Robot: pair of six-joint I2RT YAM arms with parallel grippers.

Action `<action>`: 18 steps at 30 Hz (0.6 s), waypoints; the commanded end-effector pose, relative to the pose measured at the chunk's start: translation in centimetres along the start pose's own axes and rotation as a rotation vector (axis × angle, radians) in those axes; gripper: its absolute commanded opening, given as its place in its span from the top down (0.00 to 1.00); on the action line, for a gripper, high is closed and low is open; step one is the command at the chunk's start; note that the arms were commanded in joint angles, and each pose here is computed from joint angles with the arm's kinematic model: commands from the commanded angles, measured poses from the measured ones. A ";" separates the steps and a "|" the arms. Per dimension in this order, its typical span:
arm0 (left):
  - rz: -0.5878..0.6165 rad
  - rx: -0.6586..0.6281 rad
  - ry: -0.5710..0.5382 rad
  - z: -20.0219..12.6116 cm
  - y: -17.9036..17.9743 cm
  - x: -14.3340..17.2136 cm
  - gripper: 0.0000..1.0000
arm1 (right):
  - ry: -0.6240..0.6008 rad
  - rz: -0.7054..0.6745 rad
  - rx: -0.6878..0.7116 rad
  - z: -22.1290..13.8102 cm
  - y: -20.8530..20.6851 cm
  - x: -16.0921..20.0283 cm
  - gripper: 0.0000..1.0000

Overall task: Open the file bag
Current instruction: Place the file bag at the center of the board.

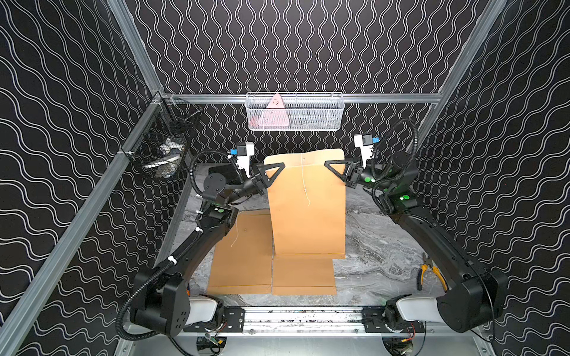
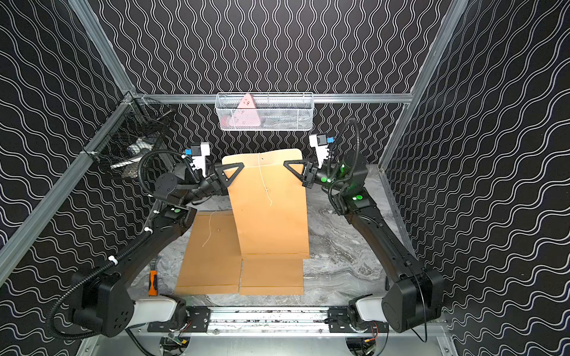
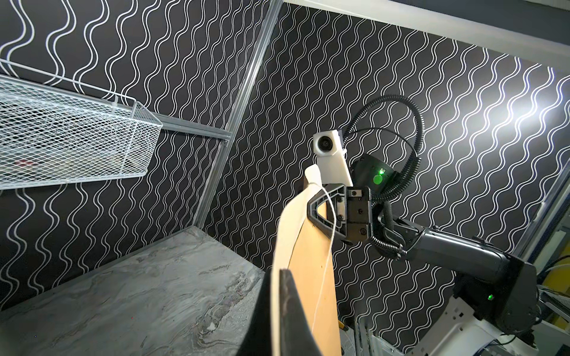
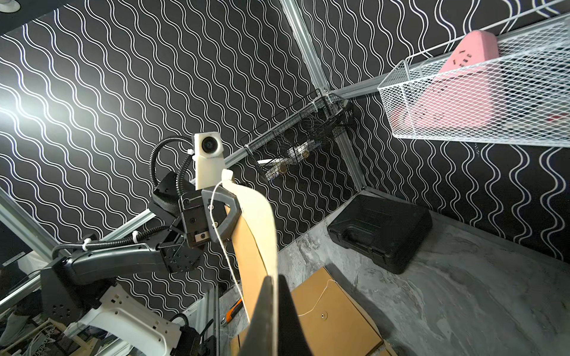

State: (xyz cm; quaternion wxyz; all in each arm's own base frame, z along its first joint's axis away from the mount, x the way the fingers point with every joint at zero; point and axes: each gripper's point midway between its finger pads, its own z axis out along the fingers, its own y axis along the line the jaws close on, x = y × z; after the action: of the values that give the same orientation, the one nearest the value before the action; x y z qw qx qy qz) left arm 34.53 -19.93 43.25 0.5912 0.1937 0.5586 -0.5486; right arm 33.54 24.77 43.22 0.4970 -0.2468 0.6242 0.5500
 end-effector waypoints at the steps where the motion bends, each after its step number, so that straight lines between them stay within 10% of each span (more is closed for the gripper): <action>1: 0.038 0.018 -0.066 -0.2 -1.0 -1.9 1.00 | 0.006 -0.013 -0.021 -0.1 0.6 0.1 0.85; 8: 0.072 0.006 -0.101 -0.3 -2.0 -4.0 1.00 | 0.026 0.004 -0.025 -0.3 0.5 1.1 0.62; 18: 0.091 -0.014 -0.139 -0.5 -1.9 -5.8 1.00 | 0.088 0.053 -0.010 -0.8 -0.3 4.3 0.56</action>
State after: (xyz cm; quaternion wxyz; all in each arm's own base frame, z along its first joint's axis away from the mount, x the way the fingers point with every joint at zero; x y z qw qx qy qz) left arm 34.02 -18.15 47.59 0.6379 0.1808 0.5272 -0.5314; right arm 32.57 24.84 39.79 0.4615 -0.2434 0.6480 0.5549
